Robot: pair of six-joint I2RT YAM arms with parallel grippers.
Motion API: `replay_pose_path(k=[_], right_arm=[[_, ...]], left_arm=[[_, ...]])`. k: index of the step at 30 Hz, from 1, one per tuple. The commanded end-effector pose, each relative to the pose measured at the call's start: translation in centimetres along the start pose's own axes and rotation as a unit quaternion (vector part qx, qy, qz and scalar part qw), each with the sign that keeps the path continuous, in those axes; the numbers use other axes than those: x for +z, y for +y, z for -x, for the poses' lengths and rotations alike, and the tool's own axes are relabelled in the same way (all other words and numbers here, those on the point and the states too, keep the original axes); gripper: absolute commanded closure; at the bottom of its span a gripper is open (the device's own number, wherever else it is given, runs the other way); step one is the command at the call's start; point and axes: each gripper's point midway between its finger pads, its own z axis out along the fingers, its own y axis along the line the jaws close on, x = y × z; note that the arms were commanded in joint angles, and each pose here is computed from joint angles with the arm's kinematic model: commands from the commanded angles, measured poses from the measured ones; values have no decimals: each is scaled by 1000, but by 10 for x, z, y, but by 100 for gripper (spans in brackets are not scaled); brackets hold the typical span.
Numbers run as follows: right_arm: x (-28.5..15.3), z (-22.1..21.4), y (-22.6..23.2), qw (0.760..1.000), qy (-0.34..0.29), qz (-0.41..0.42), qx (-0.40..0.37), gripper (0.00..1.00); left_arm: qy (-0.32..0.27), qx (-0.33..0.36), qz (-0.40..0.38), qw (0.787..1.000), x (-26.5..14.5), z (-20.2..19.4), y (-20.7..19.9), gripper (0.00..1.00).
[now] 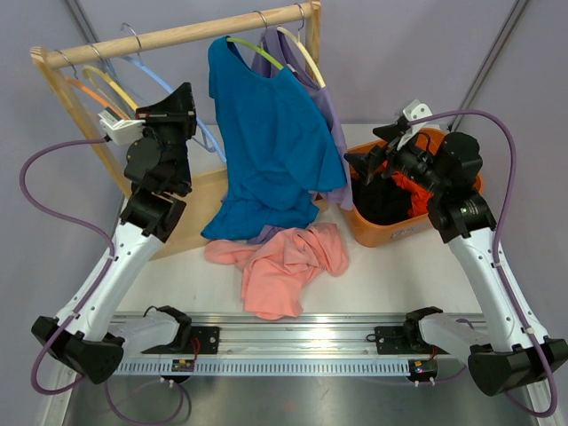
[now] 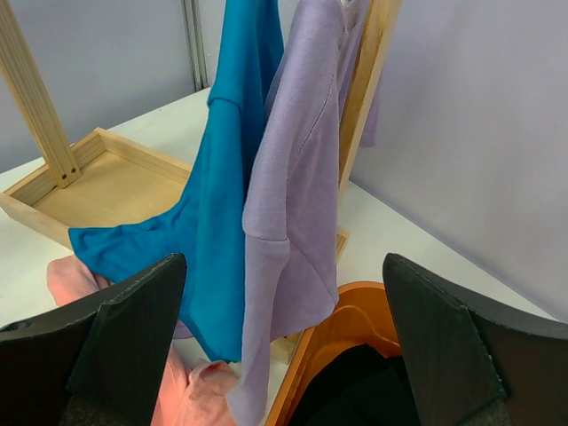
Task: Remove the t-shirt from the hanger
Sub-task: Hang the hanger back to the clothesline with the left arm
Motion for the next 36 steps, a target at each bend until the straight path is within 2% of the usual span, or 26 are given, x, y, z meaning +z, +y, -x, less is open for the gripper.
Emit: replay_pose_path(k=[1, 9, 19, 22, 26, 28, 29, 32, 33, 36], right_arm=[[-9, 19, -1, 999, -31, -11, -10, 1], [-12, 20, -2, 999, -32, -17, -14, 0], [-7, 17, -1, 999, -31, -8, -6, 0], [-6, 17, 0, 999, -32, -3, -5, 0], [-6, 17, 2, 1000, -31, 1, -6, 1], [-7, 17, 6, 999, -30, 15, -13, 0], [-8, 16, 9, 999, -27, 24, -21, 1], [-15, 12, 34, 994, -15, 96, -50, 1], [-19, 10, 54, 986, -15, 157, -55, 0], [-35, -3, 90, 960, -5, 271, -73, 1]], left_arm=[[-41, -46, -38, 997, 11, 31, -36, 100], [-37, -63, -3, 997, 25, 28, -10, 100], [-43, -68, 16, 997, 12, 36, 3, 96], [-42, -71, 18, 996, 10, 37, 4, 87], [-38, -79, 14, 996, 7, 37, 2, 83], [-32, -85, 6, 996, 5, 38, -4, 75], [-30, -91, 0, 995, 4, 38, -7, 60], [2, -105, -22, 994, -2, 32, -21, 40], [9, -107, -27, 994, -4, 31, -24, 37], [35, -107, -37, 993, -15, 29, -33, 24]])
